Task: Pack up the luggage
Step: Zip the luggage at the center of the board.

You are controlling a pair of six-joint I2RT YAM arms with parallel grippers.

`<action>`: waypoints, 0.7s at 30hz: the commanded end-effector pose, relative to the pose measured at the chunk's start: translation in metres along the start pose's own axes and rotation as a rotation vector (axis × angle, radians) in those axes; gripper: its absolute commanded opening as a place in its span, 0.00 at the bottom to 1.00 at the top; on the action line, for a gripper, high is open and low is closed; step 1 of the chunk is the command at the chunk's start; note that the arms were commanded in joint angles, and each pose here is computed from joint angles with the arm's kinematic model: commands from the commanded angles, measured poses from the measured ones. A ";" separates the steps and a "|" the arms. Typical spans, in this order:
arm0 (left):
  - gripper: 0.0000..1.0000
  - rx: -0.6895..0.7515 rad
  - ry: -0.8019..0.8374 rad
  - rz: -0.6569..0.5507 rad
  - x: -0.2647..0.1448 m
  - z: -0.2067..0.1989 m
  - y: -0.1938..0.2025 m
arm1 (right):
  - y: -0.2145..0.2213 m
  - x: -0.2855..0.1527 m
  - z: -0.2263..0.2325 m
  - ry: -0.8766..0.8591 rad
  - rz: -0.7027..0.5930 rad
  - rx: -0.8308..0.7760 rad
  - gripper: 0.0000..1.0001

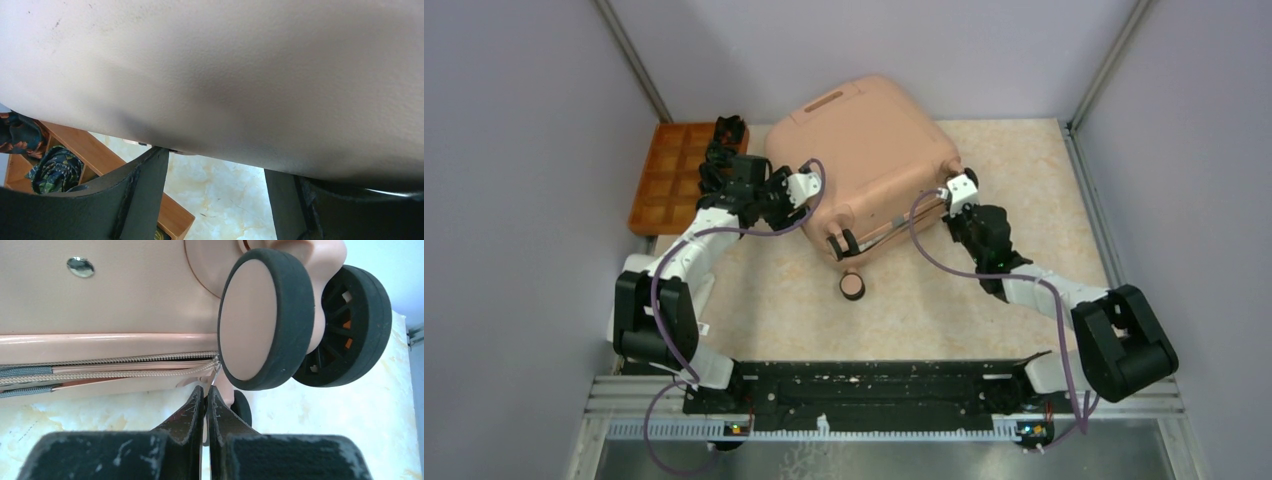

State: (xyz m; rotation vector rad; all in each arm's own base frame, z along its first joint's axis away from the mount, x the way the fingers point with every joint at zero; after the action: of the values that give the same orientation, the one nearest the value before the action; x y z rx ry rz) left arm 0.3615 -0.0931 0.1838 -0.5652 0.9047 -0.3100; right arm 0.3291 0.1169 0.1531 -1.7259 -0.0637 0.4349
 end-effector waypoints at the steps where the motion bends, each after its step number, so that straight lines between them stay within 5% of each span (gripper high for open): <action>1: 0.74 0.036 0.104 -0.219 0.009 -0.014 -0.050 | -0.005 -0.015 0.053 -0.248 -0.040 -0.002 0.00; 15: 0.71 0.044 0.119 -0.228 0.005 -0.015 -0.055 | 0.002 -0.011 0.060 -0.256 -0.002 -0.077 0.00; 21: 0.71 0.031 0.154 -0.244 0.009 -0.021 -0.059 | -0.012 -0.012 0.113 -0.458 -0.010 -0.113 0.00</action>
State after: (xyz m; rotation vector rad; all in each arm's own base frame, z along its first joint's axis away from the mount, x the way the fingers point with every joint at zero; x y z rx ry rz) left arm 0.3578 -0.0979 0.1862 -0.5507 0.9304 -0.3314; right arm 0.3186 0.1280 0.1524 -1.8072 -0.0527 0.4342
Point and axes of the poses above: each gripper's point midway between its finger pads, its own x axis out along the fingers, its own z axis along the line the jaws close on, y = z × x, the point moved 6 cm from there along -x, back along the fingers, and after that the axes turned 9 degrees about x, right-handed, at the moved point
